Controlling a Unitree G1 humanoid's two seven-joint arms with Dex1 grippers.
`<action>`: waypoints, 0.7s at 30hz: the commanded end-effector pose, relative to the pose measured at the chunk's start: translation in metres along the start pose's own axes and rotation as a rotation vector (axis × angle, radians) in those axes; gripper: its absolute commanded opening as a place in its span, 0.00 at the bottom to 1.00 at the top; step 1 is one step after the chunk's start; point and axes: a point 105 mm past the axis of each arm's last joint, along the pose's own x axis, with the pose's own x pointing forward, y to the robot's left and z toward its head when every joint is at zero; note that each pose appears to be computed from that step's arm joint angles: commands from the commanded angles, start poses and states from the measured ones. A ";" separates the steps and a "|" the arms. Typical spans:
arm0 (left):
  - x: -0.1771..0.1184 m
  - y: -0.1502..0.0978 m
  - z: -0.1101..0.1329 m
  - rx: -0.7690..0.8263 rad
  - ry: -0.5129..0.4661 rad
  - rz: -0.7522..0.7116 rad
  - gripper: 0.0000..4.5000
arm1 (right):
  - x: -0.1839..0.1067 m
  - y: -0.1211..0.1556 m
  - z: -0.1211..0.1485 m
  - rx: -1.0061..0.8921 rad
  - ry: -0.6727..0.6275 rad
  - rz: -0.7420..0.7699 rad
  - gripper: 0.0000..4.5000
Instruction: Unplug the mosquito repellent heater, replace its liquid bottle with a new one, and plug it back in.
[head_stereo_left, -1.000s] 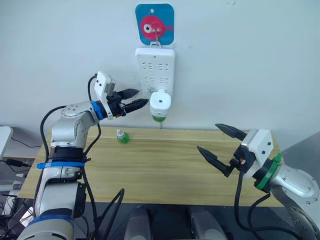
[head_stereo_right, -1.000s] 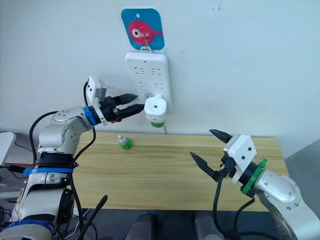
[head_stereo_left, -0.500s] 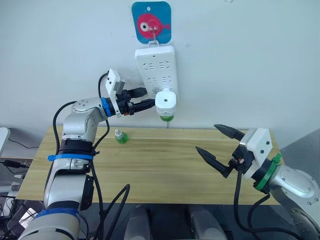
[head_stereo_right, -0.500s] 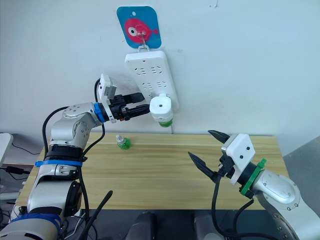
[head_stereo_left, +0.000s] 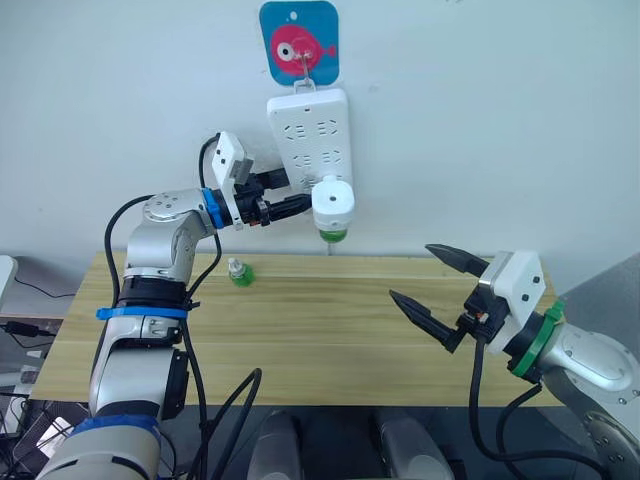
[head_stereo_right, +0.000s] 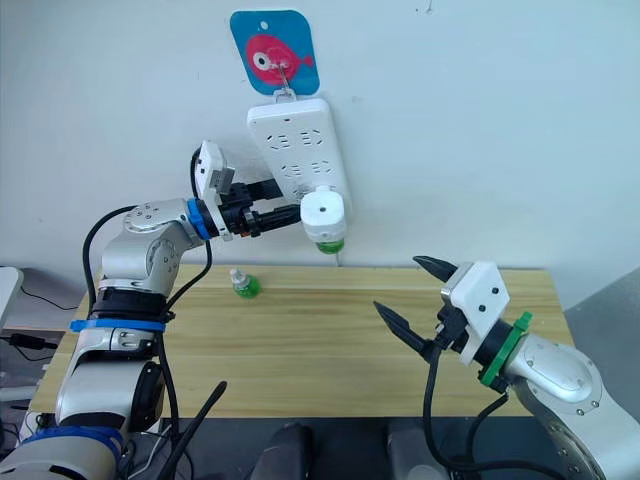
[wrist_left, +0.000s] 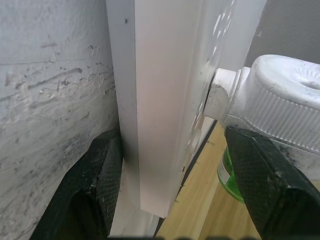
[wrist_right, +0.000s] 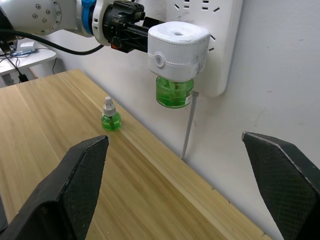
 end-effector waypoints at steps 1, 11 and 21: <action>-0.001 -0.006 0.016 0.018 -0.045 -0.030 0.74 | 0.001 0.006 0.014 -0.030 -0.049 0.027 1.00; -0.005 -0.023 0.021 0.003 -0.042 -0.072 0.29 | 0.021 -0.003 0.028 -0.041 -0.110 -0.102 1.00; -0.005 -0.026 0.025 0.028 -0.030 -0.066 0.29 | 0.055 -0.003 0.039 0.020 -0.102 -0.231 1.00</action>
